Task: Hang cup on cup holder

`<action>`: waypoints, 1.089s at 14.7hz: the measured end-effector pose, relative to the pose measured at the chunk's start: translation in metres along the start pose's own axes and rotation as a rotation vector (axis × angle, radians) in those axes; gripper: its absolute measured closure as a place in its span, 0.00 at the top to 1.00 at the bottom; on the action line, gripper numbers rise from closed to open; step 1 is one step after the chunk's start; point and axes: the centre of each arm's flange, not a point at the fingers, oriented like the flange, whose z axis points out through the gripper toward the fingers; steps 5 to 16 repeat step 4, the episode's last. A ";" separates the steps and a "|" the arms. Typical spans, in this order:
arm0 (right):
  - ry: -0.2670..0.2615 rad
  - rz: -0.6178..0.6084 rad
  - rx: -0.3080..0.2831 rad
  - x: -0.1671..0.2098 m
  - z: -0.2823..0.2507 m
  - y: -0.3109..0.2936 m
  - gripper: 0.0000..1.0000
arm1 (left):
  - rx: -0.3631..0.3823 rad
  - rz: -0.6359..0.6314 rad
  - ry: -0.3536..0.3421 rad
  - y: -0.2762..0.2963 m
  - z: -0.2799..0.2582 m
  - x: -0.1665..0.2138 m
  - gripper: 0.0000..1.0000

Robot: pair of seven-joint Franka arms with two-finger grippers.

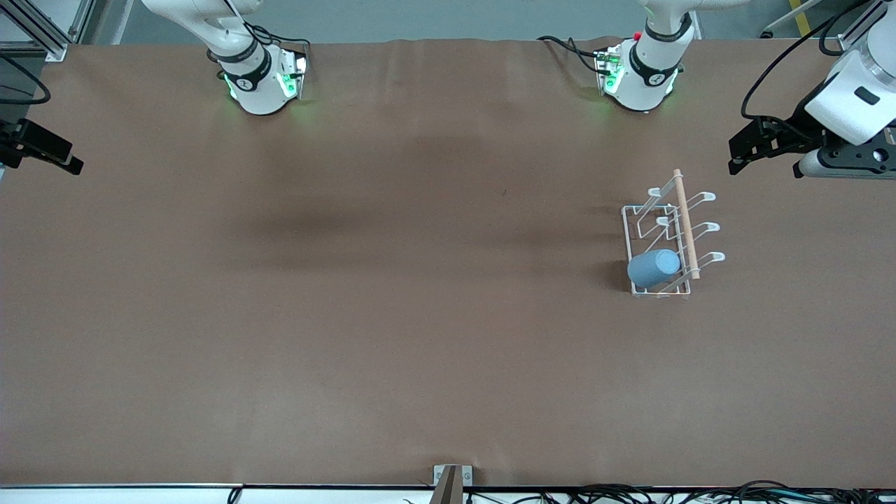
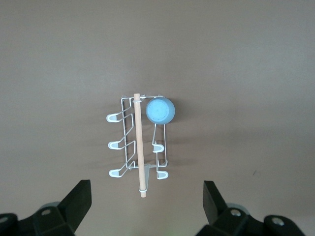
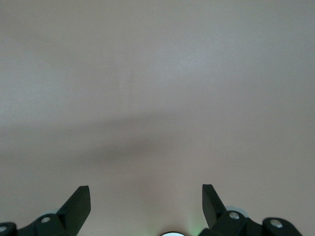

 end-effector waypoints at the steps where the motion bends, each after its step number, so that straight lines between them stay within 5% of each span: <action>1: -0.001 0.001 0.000 0.000 0.000 0.001 1.00 | 0.000 0.000 0.000 0.000 0.000 0.000 1.00; 16: -0.001 0.002 0.000 0.000 0.000 0.001 1.00 | 0.000 -0.001 -0.004 -0.001 -0.003 -0.001 1.00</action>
